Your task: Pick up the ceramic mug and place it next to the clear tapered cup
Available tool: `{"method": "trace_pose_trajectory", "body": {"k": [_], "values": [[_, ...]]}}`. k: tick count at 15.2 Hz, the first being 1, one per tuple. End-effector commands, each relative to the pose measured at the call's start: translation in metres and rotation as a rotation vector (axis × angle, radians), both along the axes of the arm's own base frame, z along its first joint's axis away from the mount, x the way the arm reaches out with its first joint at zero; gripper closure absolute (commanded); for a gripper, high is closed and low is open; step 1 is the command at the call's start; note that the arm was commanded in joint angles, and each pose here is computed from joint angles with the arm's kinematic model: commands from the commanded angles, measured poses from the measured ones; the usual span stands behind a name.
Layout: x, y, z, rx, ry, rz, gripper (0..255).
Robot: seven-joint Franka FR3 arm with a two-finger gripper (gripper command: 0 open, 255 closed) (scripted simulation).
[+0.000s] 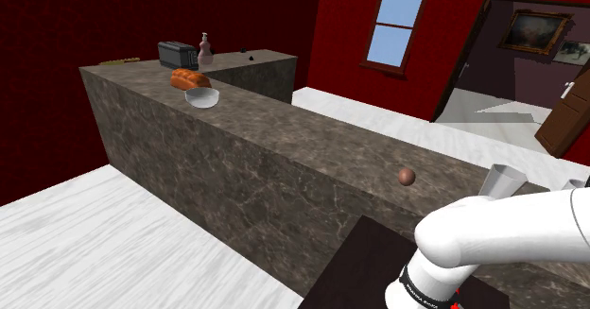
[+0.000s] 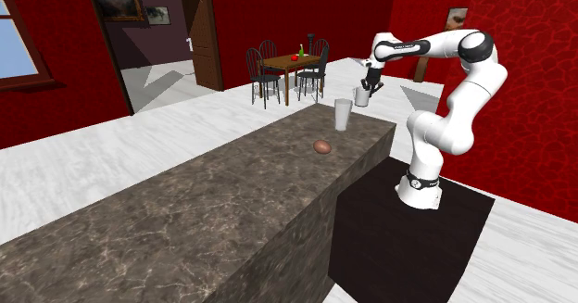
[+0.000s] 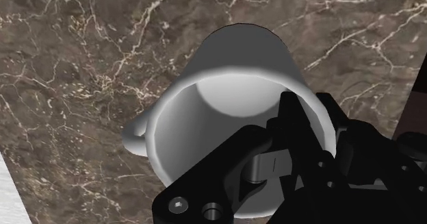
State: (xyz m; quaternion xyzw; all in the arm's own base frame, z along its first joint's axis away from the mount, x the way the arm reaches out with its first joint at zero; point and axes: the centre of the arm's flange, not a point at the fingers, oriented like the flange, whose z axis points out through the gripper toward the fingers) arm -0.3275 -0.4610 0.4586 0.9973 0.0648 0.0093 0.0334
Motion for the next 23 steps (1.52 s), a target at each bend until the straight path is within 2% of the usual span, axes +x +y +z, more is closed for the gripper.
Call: {"method": "trace_pose_trajectory", "body": {"k": [1,17,23], "values": [[-0.001,0.001,-0.012,0.000,0.000,0.000,255],[-0.001,0.001,-0.096,0.000,0.000,0.000,255],[-0.001,0.001,-0.099,0.000,0.000,0.000,255]]}}
